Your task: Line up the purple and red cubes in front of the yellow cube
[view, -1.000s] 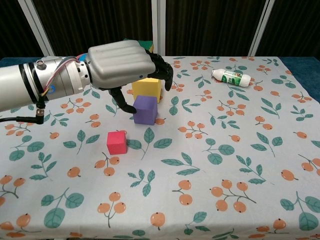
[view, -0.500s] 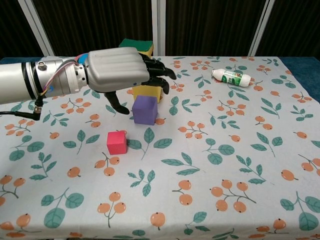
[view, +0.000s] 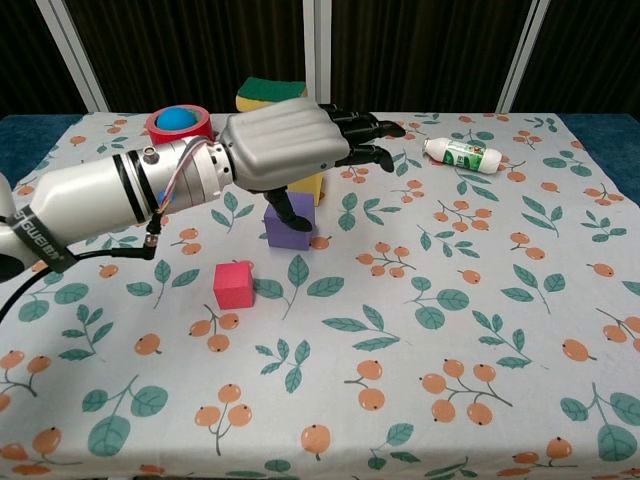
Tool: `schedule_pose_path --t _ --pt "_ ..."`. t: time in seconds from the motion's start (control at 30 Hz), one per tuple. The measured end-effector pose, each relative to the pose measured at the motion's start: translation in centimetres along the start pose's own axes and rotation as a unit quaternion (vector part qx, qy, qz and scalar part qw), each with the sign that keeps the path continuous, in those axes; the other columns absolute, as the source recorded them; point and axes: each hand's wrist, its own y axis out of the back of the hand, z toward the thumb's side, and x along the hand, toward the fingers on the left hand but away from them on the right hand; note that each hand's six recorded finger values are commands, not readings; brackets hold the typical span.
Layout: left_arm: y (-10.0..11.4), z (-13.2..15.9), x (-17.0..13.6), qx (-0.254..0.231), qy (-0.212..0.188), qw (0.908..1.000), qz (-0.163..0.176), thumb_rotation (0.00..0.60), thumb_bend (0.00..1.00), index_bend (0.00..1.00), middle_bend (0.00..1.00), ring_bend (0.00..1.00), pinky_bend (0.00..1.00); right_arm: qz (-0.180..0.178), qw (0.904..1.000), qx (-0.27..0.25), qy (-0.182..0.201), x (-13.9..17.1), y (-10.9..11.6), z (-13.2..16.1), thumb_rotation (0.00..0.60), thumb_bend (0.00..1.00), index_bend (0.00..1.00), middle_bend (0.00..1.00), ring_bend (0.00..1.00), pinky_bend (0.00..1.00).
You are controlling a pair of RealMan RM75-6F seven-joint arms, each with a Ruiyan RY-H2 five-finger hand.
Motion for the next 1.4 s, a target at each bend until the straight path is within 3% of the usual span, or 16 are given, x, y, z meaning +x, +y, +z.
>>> schedule_pose_path --t 0.7,1.13,1.4 --pt "-1.8 -0.3 -0.2 0.059 0.0 0.9979 -0.026 0.6 0.0 0.21 0.07 0.08 0.18 -0.001 1.0 0.0 -0.005 0.2 0.0 -0.4 0.6 0.22 0.0 0.14 0.07 0.19" --pt "-2.3 -1.2 -0.1 0.051 0.032 0.9978 -0.026 0.6 0.0 0.21 0.07 0.08 0.18 -0.004 1.0 0.001 -0.009 0.5 0.2 -0.5 0.6 0.22 0.0 0.14 0.07 0.19" --pt "-2.4 -1.4 -1.2 0.06 0.029 0.9975 -0.021 0.6 0.0 0.21 0.07 0.08 0.18 -0.004 1.0 0.0 -0.004 0.3 0.2 -0.4 0.6 0.22 0.0 0.14 0.06 0.19"
